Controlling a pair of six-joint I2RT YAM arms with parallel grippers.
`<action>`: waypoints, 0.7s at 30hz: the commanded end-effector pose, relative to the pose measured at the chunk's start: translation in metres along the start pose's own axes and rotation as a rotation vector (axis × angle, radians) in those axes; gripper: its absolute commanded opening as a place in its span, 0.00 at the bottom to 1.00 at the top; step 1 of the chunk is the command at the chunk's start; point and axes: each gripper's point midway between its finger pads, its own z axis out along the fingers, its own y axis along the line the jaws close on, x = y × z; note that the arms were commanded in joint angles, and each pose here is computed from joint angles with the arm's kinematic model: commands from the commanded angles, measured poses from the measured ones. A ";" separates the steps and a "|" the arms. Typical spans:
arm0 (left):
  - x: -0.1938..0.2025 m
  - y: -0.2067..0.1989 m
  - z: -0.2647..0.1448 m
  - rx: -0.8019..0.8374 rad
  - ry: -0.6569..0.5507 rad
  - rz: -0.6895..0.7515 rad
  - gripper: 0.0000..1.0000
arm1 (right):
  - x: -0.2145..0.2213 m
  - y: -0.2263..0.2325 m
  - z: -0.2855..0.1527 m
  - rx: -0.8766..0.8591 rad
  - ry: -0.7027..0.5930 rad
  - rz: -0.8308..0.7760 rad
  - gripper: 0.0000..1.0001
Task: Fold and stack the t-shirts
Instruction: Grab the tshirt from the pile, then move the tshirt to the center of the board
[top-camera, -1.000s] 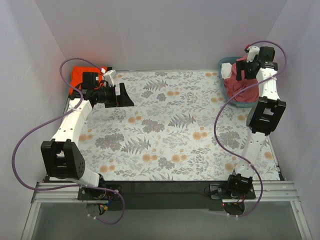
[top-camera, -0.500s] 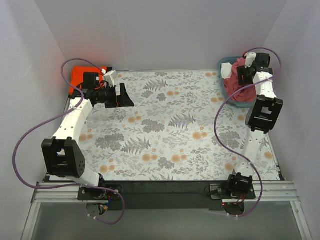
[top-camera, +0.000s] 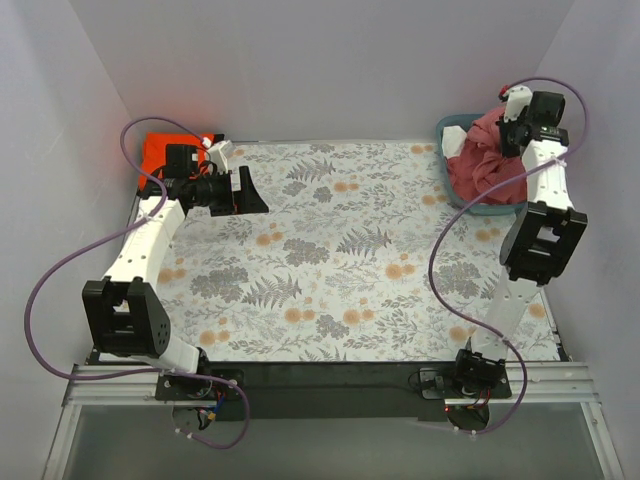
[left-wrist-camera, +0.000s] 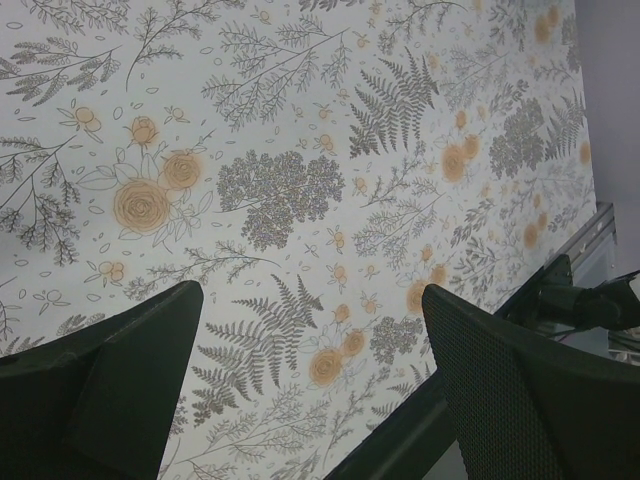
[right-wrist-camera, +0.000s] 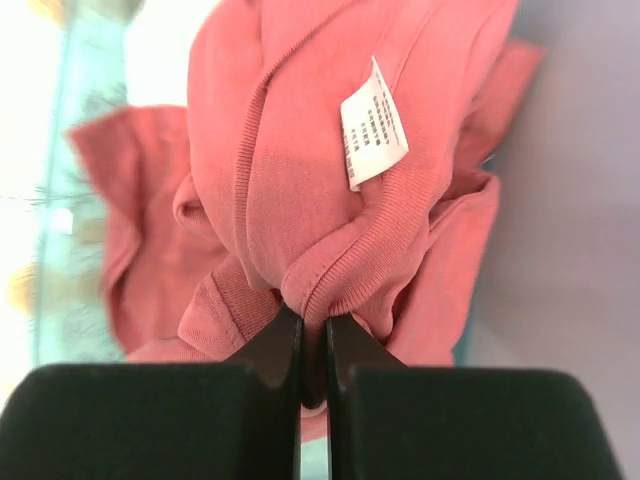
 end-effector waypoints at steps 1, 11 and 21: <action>-0.017 -0.021 -0.022 0.022 -0.076 0.056 0.92 | -0.075 -0.002 -0.093 0.012 -0.227 -0.049 0.01; -0.023 -0.023 -0.029 -0.003 -0.109 0.060 0.92 | -0.168 0.048 -0.276 -0.133 -0.652 -0.216 0.01; -0.038 -0.020 -0.044 -0.077 -0.173 0.073 0.92 | -0.211 0.120 -0.455 -0.298 -1.095 -0.361 0.01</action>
